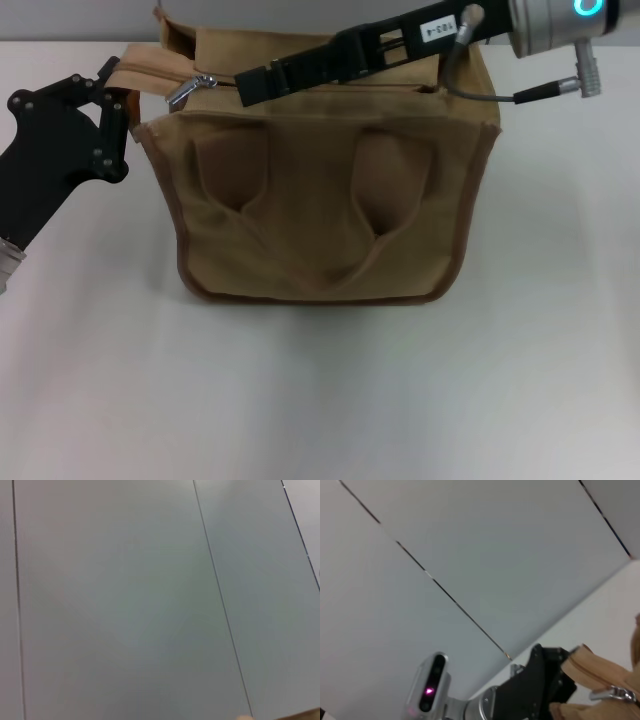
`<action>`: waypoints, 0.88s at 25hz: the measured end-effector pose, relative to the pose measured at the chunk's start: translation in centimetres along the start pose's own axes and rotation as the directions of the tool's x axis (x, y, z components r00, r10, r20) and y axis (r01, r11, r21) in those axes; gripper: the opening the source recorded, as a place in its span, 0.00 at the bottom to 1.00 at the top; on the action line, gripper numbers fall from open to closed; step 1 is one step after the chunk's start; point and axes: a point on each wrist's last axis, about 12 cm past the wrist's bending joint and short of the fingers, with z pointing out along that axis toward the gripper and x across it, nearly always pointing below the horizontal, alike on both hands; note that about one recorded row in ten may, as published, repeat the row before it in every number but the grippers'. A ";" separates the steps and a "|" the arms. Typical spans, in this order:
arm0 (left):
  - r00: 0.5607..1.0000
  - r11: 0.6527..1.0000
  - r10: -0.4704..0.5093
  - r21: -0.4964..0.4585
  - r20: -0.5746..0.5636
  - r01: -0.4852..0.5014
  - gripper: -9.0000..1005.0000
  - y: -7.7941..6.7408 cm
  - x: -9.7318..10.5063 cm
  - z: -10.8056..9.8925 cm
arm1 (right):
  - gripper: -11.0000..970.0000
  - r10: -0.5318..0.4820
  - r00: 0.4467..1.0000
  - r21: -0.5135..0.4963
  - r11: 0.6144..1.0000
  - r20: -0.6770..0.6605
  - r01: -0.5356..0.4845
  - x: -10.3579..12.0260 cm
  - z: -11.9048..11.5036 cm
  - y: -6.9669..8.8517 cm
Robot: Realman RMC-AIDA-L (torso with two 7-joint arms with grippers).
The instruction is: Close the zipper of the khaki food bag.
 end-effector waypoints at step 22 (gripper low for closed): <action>0.997 1.000 -0.001 0.031 0.077 -0.001 0.03 -0.3 -0.9 0.2 | 0.83 0.248 0.968 0.052 0.967 0.029 -0.249 -1.4 3.9 -0.7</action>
